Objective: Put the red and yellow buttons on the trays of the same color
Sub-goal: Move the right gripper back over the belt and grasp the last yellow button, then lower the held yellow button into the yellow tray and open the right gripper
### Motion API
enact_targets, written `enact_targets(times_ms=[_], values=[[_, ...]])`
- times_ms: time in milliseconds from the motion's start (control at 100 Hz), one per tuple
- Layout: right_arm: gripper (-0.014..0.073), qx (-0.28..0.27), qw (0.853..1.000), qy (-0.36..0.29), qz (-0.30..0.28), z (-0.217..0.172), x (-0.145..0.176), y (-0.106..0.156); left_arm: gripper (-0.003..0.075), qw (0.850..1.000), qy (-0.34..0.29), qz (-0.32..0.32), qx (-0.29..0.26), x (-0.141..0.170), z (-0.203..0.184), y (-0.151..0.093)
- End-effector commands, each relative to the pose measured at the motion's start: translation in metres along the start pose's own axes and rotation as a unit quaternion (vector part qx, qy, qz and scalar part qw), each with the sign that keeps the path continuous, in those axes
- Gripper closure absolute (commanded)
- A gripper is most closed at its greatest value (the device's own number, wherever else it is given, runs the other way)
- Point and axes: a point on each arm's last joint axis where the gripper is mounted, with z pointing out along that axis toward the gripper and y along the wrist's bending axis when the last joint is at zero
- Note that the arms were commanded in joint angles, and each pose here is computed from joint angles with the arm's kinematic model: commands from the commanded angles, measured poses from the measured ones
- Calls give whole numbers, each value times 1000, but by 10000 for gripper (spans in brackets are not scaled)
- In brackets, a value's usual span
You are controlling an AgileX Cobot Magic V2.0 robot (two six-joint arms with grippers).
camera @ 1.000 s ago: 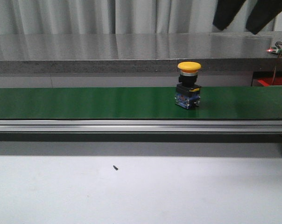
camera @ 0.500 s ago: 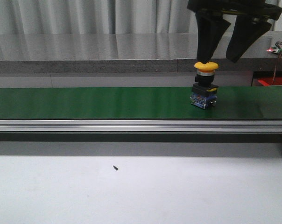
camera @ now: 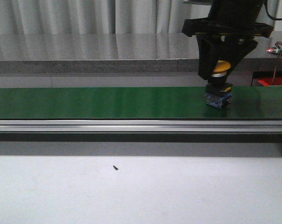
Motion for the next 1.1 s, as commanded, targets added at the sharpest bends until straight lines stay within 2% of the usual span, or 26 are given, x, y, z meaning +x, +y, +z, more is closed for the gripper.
enact_targets(times_ms=[0, 140, 340, 470, 690, 830, 1090], values=[[420, 8, 999, -50, -3, -28, -7, 1, 740, 999, -44, -1, 7, -11, -7, -3], [438, 16, 999, -50, -3, -34, -5, 0, 740, 999, -44, -1, 7, -11, -7, -3], [438, 26, 997, -78, 12, -70, 8, -10, 740, 999, -44, -1, 7, -11, -7, -3], [438, 43, 994, -90, 46, -90, 26, -33, 740, 999, -44, -1, 7, -11, -7, -3], [438, 78, 984, -88, 130, -104, 74, -78, 740, 999, -40, -1, 8, -10, -7, -3], [438, 103, 972, -90, 192, -110, 106, -104, 740, 999, -40, -1, 8, -10, -7, -3], [438, 148, 931, -86, 323, -124, 160, -151, 740, 999, -41, -1, 7, -10, -7, -3]])
